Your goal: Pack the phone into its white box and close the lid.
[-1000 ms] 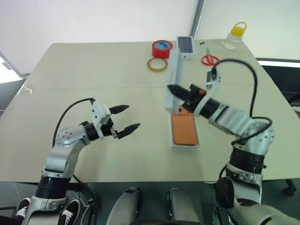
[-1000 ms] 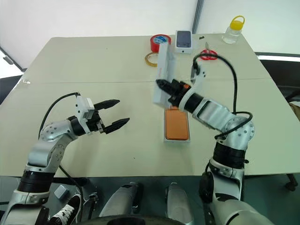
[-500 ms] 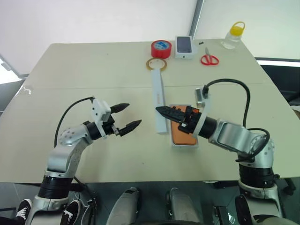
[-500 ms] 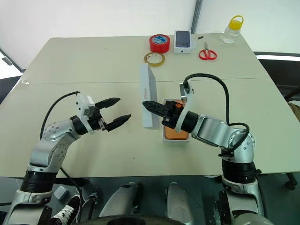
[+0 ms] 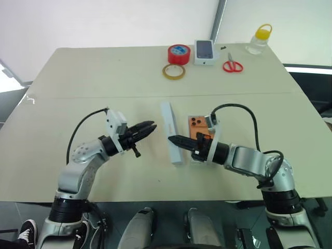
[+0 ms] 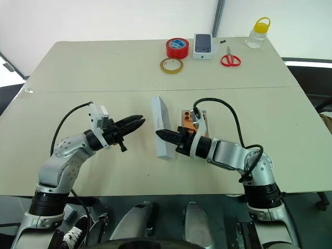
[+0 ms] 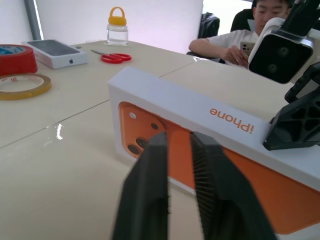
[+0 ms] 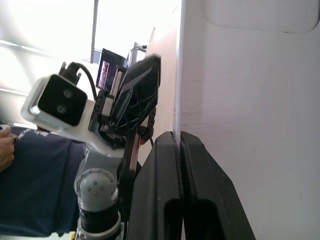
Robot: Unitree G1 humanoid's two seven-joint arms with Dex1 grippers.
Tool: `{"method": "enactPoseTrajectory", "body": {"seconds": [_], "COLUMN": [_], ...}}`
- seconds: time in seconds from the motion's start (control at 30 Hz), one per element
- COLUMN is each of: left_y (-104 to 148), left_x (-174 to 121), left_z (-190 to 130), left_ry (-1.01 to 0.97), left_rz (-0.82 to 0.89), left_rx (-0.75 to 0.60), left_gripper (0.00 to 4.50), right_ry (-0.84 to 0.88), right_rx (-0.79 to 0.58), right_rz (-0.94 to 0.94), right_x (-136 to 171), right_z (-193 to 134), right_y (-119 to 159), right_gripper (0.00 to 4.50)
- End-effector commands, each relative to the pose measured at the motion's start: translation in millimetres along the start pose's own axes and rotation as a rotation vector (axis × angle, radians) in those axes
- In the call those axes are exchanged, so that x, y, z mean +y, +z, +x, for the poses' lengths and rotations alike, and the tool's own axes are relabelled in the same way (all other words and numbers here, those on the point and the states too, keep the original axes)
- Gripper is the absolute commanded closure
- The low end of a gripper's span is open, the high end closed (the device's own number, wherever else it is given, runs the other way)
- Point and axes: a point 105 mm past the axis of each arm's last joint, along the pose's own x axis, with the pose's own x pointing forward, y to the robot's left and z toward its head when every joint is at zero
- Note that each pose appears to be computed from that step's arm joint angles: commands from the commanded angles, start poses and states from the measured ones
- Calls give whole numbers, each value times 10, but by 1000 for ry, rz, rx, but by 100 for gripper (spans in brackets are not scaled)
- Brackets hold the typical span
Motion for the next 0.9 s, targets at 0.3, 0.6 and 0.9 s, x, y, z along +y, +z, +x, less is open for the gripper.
{"method": "enactPoseTrajectory", "body": {"seconds": [0.3,0.6,0.9], "left_y": [-158,-216,-284], "left_x": [-186,-209,-306], "left_z": [352,568,824], "left_ry": [-11,-33,-50], "left_rz": [-10,-13,-54], "left_rx": [-24,-38,-47], "left_gripper": [449,450,450], "right_ry": [-47,-113,-328], "right_rx": [-103,-190,-496], "right_rz": [5,-6,-298], "right_x": [-80,-226,-360], "right_z": [-82,-232,-769], "right_y": [278,409,1030], "right_gripper": [450,213,7]}}
